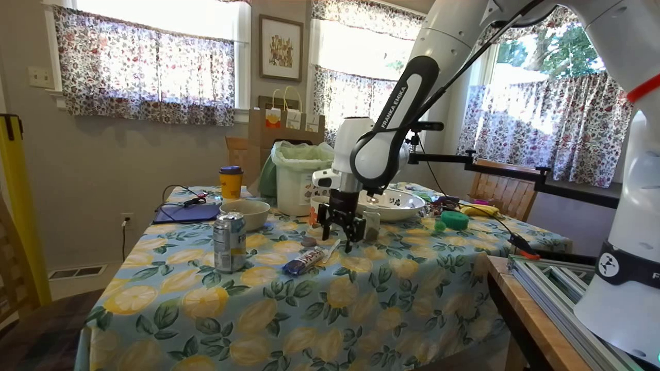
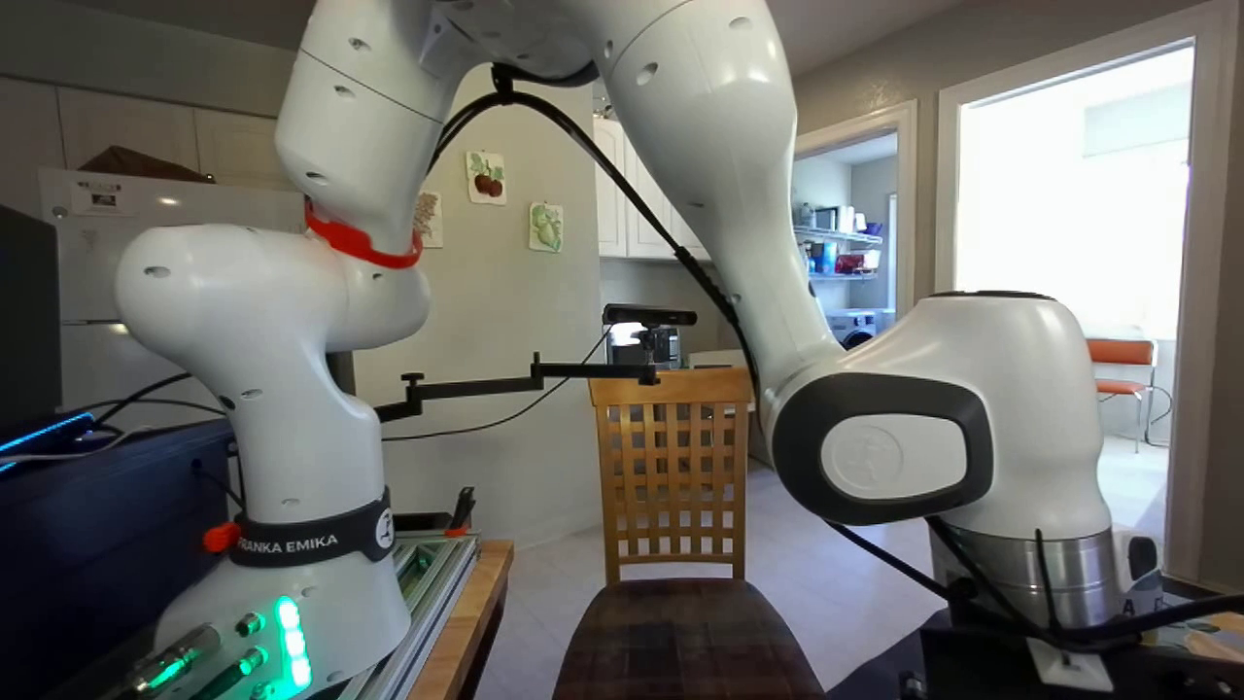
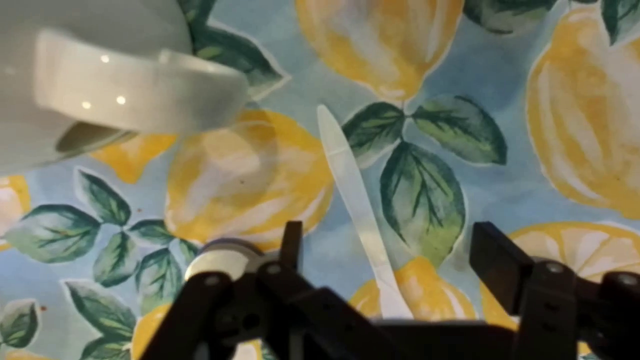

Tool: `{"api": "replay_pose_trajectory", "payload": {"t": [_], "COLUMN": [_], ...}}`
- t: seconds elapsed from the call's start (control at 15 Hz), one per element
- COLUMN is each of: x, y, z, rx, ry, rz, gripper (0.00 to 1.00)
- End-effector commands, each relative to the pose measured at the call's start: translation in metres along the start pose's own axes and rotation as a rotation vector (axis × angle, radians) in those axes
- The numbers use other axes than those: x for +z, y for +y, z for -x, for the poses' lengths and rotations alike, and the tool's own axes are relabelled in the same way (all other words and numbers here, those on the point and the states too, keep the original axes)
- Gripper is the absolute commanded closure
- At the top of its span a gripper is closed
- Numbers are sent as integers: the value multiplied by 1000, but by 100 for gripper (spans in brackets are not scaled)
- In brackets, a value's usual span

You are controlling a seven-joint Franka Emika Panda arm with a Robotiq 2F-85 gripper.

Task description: Cut the snack with the plastic knife

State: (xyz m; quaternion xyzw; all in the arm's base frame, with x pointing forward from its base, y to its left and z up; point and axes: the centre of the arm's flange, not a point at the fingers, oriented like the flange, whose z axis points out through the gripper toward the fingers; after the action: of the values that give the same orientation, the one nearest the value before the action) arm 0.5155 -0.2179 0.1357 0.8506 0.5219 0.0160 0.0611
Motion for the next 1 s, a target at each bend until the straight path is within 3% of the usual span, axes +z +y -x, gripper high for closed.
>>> {"api": "replay_pose_trajectory", "payload": {"t": [0.0, 0.07, 0.13, 0.2, 0.33, 0.4, 0.53, 0.67, 0.87, 0.93], "x": [5, 5, 5, 6, 7, 8, 10, 11, 11, 11], "y": [18, 20, 23, 25, 28, 29, 31, 33, 35, 36], "z": [9, 9, 10, 11, 13, 14, 15, 15, 14, 13], "rx": [-58, -61, -64, -68, -76, -80, -85, -88, -95, -99], "ry": [-7, -10, -14, -18, -25, -29, -33, -37, -38, -39], "rz": [-26, -31, -37, -47, -66, -75, -85, -91, -93, -95], "gripper": [22, 30, 26, 34, 35, 43, 36, 38, 54, 69]}}
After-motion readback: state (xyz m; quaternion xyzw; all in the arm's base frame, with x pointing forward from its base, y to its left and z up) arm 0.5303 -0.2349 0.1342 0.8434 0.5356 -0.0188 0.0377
